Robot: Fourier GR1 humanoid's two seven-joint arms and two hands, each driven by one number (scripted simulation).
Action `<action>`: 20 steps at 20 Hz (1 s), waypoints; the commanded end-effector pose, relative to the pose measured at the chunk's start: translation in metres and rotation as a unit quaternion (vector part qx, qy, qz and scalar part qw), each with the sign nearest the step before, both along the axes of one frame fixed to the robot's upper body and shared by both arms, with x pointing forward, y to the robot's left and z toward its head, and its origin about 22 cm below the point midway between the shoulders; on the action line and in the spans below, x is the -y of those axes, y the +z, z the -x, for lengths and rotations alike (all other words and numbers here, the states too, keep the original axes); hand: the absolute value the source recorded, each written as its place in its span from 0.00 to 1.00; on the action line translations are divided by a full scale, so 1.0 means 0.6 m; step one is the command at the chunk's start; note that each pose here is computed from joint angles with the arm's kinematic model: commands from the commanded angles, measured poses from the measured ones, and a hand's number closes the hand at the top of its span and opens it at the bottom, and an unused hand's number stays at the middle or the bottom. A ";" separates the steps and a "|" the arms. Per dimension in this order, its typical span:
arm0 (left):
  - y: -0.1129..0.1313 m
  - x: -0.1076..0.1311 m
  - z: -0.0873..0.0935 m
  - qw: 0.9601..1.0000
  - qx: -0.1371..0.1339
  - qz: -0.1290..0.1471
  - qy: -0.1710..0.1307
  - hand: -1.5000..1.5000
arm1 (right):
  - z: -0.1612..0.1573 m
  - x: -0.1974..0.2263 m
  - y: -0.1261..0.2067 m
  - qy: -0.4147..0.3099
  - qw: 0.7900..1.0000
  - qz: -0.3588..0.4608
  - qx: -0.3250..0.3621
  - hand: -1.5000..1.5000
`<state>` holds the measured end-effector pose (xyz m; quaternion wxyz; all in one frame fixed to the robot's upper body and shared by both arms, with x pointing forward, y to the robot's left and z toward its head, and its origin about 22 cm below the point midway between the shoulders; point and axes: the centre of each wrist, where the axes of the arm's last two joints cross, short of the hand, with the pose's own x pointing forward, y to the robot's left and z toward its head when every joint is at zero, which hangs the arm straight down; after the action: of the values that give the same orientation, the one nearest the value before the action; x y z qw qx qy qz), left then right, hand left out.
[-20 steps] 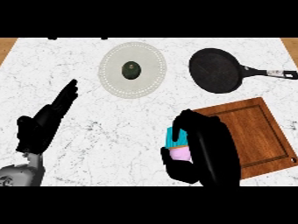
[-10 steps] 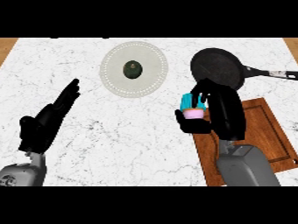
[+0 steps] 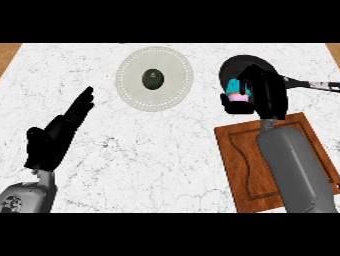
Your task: Pick the cupcake from the cutting board and place it in the pan
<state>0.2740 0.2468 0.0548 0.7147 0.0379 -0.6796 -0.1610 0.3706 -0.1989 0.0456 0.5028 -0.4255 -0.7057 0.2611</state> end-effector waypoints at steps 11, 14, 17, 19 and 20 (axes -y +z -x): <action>0.016 0.014 -0.021 1.000 0.003 -0.004 -0.015 0.50 | -0.086 0.103 -0.040 -0.030 0.999 0.015 0.010 1.00; 0.005 0.046 -0.023 1.000 0.014 -0.004 -0.025 0.50 | -0.094 0.125 -0.026 -0.025 1.000 0.016 0.008 1.00; 0.009 0.023 -0.024 0.999 0.014 0.000 -0.031 0.50 | -0.096 0.137 -0.026 -0.128 0.987 -0.018 -0.092 1.00; 0.000 0.041 -0.019 0.999 0.009 0.006 -0.031 0.50 | -0.088 0.155 -0.035 -0.102 0.982 0.008 -0.159 0.00; 0.017 0.025 -0.025 0.999 0.016 -0.004 -0.035 0.50 | -0.084 0.166 -0.039 -0.093 0.982 0.002 -0.167 0.00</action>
<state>0.2856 0.2305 0.0584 0.7030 0.0212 -0.6876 -0.1806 0.4257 -0.2822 0.0274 0.5813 -0.4530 -0.6240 0.2599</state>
